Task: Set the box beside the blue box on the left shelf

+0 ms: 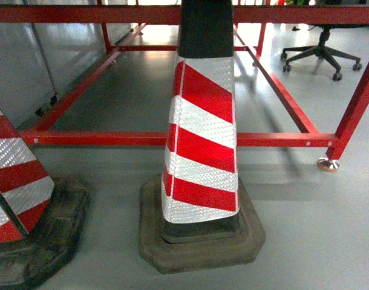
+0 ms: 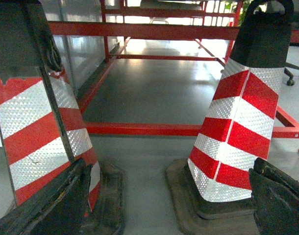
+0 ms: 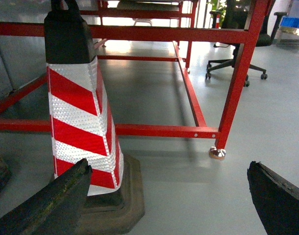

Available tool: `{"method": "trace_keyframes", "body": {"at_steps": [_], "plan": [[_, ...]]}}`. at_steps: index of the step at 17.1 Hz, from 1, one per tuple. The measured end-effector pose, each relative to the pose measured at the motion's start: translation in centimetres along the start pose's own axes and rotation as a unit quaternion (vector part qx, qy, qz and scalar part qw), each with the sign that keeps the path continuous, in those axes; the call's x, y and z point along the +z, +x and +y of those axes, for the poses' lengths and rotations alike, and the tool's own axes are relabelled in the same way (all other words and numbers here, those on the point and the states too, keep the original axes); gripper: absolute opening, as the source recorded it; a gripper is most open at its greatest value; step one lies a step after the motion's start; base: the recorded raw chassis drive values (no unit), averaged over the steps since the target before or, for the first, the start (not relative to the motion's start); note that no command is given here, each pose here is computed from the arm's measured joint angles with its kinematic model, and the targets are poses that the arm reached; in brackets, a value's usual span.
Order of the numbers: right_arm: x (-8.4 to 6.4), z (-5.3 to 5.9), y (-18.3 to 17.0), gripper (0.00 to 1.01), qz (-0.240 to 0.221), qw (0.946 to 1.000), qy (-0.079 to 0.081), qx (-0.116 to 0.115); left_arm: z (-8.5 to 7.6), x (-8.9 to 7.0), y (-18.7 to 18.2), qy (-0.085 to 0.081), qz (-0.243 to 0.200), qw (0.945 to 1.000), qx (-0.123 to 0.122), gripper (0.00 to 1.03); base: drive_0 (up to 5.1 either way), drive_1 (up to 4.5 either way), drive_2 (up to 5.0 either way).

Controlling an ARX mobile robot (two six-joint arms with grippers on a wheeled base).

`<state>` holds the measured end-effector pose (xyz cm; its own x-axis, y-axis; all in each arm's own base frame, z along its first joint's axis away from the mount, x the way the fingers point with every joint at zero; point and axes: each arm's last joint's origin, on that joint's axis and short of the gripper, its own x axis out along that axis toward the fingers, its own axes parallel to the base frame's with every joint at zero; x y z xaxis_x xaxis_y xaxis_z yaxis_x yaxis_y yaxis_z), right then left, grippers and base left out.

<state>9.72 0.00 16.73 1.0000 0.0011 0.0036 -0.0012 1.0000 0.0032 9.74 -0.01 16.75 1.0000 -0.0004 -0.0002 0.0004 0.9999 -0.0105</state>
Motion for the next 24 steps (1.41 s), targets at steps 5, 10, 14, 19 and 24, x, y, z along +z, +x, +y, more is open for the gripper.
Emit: {"method": "trace_keyframes", "body": {"at_steps": [5, 10, 14, 19, 24], "plan": [[0.0, 0.0, 0.0, 0.98, 0.0, 1.0, 0.0, 0.0, 0.0, 0.0, 0.0, 0.0, 0.0, 1.0, 0.0, 0.98, 0.0, 0.0, 0.0], [0.0, 0.0, 0.0, 0.98, 0.0, 1.0, 0.0, 0.0, 0.0, 0.0, 0.0, 0.0, 0.0, 1.0, 0.0, 0.98, 0.0, 0.0, 0.0], [0.0, 0.0, 0.0, 0.98, 0.0, 1.0, 0.0, 0.0, 0.0, 0.0, 0.0, 0.0, 0.0, 1.0, 0.0, 0.98, 0.0, 0.0, 0.0], [-0.01, 0.0, 0.0, 0.98, 0.0, 1.0, 0.0, 0.0, 0.01, -0.01, 0.0, 0.0, 0.0, 1.0, 0.001, 0.98, 0.0, 0.0, 0.0], [0.0, 0.0, 0.0, 0.98, 0.0, 1.0, 0.0, -0.001, 0.0, -0.01, 0.0, 0.006, 0.001, 1.0, 0.0, 0.98, 0.0, 0.0, 0.0]]}}
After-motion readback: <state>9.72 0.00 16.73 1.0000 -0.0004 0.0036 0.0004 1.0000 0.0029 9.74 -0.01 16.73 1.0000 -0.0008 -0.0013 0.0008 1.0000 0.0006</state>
